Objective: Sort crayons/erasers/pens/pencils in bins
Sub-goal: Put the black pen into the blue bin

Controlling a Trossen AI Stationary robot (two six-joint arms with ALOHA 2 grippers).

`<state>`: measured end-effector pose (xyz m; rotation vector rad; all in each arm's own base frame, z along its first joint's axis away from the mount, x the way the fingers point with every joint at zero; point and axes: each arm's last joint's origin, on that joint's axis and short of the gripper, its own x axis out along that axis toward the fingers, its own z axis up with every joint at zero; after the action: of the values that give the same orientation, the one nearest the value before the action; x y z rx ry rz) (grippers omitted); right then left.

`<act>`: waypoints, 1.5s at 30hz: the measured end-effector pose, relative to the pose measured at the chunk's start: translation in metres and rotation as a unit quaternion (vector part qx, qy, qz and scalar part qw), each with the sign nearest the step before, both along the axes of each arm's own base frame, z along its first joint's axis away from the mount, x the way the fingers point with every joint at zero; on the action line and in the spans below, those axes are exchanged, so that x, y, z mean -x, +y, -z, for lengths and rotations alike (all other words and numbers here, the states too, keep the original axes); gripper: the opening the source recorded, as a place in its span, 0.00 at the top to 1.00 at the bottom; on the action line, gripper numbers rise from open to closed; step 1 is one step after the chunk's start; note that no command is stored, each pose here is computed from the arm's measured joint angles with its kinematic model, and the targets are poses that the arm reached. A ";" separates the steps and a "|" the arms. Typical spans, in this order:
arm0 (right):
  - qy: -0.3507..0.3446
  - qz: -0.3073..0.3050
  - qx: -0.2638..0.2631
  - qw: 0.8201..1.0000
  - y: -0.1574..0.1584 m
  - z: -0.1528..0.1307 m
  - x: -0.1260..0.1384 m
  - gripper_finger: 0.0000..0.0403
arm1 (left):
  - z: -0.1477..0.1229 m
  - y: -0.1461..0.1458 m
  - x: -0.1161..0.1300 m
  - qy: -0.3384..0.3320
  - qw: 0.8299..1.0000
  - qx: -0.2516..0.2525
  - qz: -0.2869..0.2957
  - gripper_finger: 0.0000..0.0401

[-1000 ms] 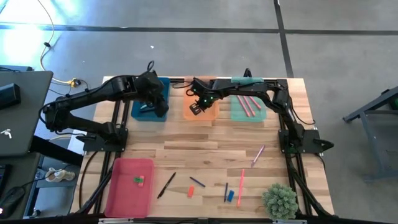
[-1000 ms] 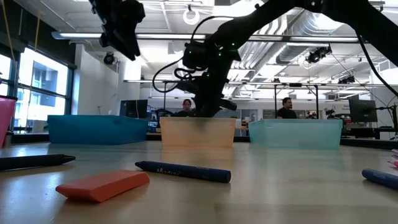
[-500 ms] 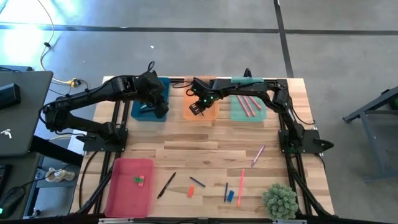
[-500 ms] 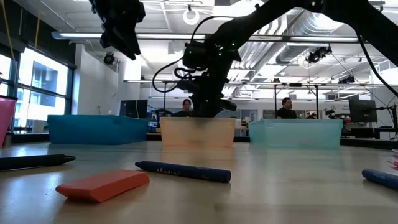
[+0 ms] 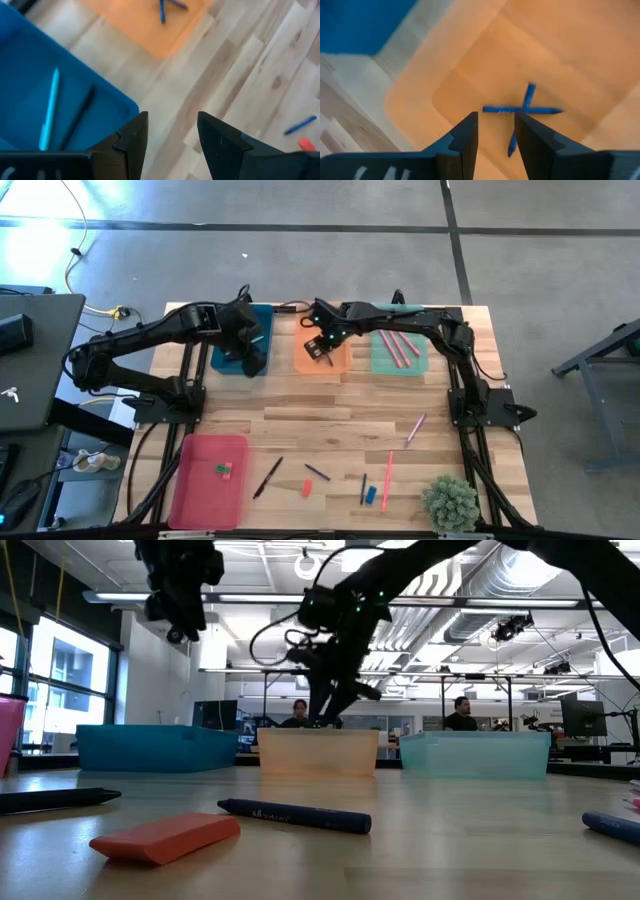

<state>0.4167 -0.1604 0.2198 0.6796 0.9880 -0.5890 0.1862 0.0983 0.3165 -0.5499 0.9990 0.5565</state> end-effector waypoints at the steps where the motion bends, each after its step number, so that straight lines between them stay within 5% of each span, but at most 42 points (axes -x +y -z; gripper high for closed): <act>1: -0.005 0.007 0.009 1.000 0.000 -0.007 0.002 0.70 | 0.001 -0.002 0.000 0.004 1.000 0.007 -0.004 0.60; 17: -0.062 0.064 0.054 0.995 0.036 -0.080 0.025 0.70 | 0.006 -0.051 -0.003 0.069 0.995 0.066 0.024 0.48; 32: 0.011 0.073 0.051 0.996 0.061 -0.078 0.036 0.70 | 0.010 -0.101 -0.018 0.057 0.992 0.111 0.007 0.45; 45: 0.050 0.008 0.072 0.996 0.062 -0.082 0.041 0.70 | 0.038 -0.144 -0.067 0.026 0.992 0.117 -0.030 0.45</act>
<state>0.3754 -0.0983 0.3021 0.5347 1.0227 -0.7078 0.2532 -0.0453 0.2784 -0.7781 1.1081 0.5115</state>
